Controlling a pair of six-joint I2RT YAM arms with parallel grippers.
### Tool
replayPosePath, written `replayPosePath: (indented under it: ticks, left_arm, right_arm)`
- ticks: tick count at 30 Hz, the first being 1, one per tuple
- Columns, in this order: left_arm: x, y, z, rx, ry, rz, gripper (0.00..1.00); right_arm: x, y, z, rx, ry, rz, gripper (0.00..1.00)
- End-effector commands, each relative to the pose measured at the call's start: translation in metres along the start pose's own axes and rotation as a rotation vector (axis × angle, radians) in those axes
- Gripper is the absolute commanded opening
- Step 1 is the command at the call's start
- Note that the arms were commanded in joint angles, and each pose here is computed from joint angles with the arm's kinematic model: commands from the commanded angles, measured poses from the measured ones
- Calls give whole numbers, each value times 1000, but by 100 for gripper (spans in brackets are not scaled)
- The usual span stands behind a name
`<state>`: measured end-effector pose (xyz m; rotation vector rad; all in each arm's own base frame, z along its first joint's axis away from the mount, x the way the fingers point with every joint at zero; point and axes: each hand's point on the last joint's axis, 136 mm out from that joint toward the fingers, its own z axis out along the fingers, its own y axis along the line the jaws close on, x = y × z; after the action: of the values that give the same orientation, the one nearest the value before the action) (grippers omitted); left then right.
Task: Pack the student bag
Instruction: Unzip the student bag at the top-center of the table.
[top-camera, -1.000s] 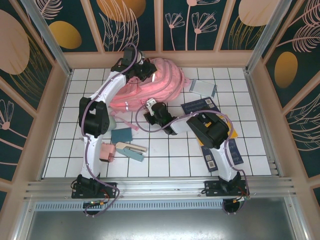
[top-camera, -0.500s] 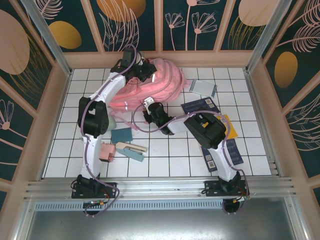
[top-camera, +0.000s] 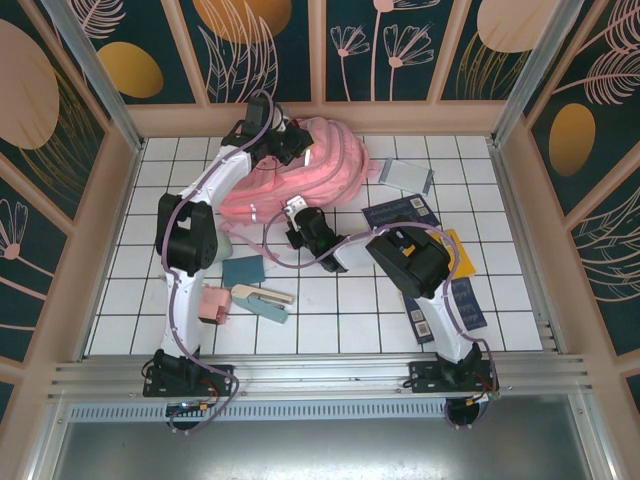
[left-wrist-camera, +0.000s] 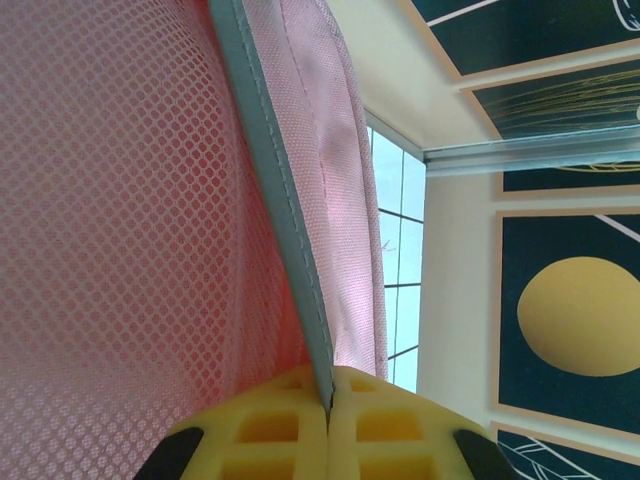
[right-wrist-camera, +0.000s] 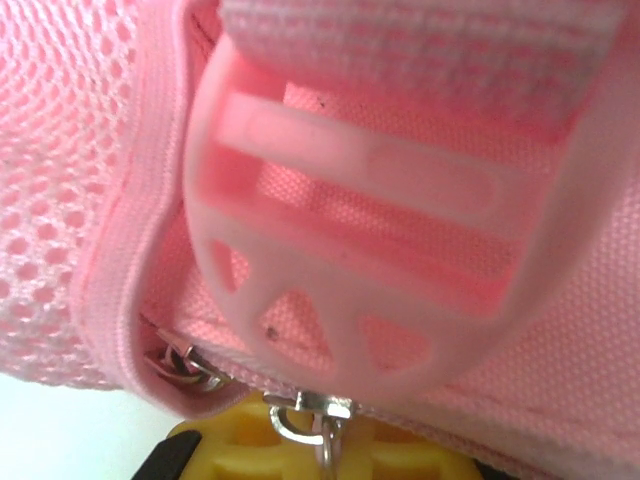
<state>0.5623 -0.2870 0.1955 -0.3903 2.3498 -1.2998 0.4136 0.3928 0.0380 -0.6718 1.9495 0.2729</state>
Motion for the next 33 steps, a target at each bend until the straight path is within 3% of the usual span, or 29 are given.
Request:
replayPosePath:
  ticks: [1,19,30,33]
  left_arm:
    - [-18,-33,-27,61,-67,94,0]
    - [-21,5,-19,-93,-99,188,0]
    - [-18,2,-19,-123,-104,251,0]
    - [-17,-4,-21,-130,-111,286,0]
  right_arm:
    - [-16,-14,-11,54,-2,-11,0]
    - [-5,-72,-36,19,190,37,0]
    - [8,-134,-60,78,319,71,0]
    - [9,-168,-65,142,357,79,0]
